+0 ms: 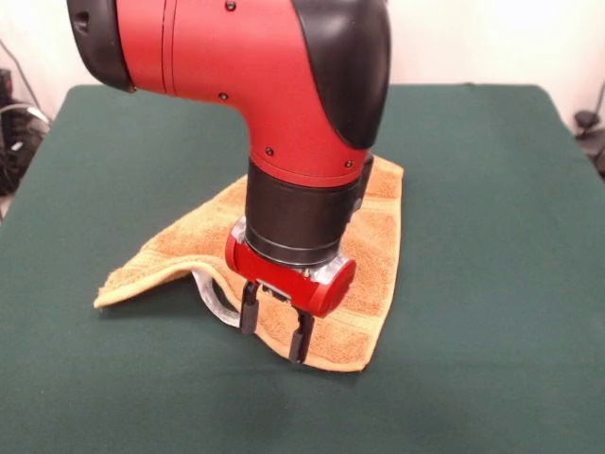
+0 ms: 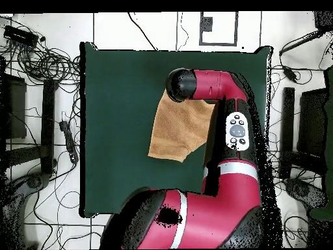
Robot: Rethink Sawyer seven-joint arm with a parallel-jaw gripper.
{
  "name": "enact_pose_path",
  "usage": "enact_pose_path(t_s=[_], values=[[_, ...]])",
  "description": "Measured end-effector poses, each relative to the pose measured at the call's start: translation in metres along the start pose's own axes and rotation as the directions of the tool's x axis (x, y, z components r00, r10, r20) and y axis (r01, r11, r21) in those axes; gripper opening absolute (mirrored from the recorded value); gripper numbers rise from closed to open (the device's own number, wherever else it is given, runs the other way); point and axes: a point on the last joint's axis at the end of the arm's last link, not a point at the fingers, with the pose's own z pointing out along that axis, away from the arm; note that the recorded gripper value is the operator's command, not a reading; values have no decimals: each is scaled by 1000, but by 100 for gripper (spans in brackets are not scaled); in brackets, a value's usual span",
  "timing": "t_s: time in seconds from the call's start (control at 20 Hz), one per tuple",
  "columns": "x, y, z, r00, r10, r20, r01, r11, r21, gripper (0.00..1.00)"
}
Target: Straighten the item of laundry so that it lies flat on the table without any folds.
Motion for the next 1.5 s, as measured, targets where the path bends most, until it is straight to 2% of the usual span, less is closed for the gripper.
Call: enact_pose_path(t_s=[0.2, 0.3, 0.55, 0.75, 1.05, 1.3, 1.4, 1.5], values=[[-17, -14, -5, 999, -43, 34, 43, 999, -24, 100], [-38, -35, -9, 992, -94, 82, 97, 995, -34, 100], [-71, -79, -22, 974, -177, 139, 180, 984, -5, 100], [-80, -87, -40, 969, -192, 157, 194, 981, 2, 100], [-81, -62, -68, 957, -218, 191, 223, 975, -5, 100], [-60, -13, -86, 940, -271, 208, 281, 960, -21, 100], [-50, 9, -93, 940, -280, 196, 293, 955, -39, 100], [-46, 16, -96, 941, -281, 188, 294, 955, -48, 100]])
